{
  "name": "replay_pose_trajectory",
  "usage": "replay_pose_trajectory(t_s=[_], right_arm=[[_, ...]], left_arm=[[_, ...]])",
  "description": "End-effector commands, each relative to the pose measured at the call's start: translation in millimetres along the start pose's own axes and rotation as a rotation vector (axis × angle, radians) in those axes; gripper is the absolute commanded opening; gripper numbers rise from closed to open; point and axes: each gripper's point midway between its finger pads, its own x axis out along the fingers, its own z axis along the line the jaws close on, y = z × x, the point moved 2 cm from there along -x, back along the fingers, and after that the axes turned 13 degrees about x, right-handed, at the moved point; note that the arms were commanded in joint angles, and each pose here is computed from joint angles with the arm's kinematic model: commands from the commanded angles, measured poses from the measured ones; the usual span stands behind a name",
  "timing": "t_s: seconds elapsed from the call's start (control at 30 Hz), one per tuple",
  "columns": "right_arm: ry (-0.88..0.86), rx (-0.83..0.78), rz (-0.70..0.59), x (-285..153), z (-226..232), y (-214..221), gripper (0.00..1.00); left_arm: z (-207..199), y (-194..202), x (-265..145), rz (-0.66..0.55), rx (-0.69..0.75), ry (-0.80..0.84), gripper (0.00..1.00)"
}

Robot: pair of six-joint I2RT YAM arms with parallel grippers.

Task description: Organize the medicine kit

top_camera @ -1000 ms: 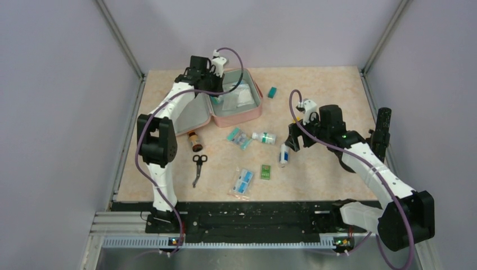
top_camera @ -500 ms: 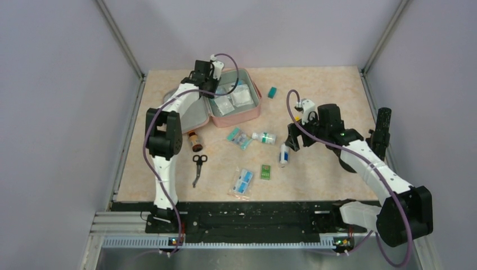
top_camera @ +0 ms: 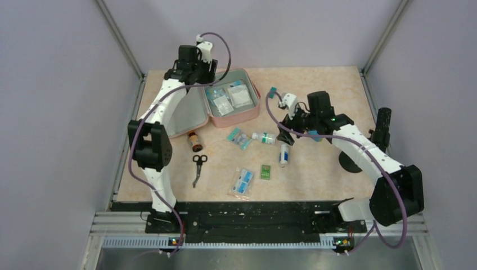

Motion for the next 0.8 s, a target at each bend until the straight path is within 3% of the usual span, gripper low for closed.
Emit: replay_pose_trajectory(t_s=[0.0, 0.2, 0.37, 0.5, 0.57, 0.77], right_arm=[[-0.143, -0.343, -0.012, 27, 25, -29, 0.81], [-0.129, -0.363, -0.011, 82, 37, -48, 0.72], [-0.155, -0.361, -0.005, 121, 62, -38, 0.7], [-0.131, -0.18, -0.047, 144, 65, -43, 0.67], [-0.152, -0.17, -0.031, 153, 73, -39, 0.65], [-0.164, -0.179, 0.029, 177, 94, -24, 0.69]], left_arm=[[-14, -66, -86, -0.211, -0.11, 0.109, 0.68], [-52, -11, -136, -0.096, -0.397, 0.208, 0.6], [-74, 39, -165, -0.064, -0.505, 0.198, 0.6], [-39, 64, -176, -0.125, -0.774, 0.174, 0.6], [-17, 79, -181, -0.129, -0.861, 0.12, 0.58], [13, 95, -197, -0.151, -0.883, 0.011, 0.6]])
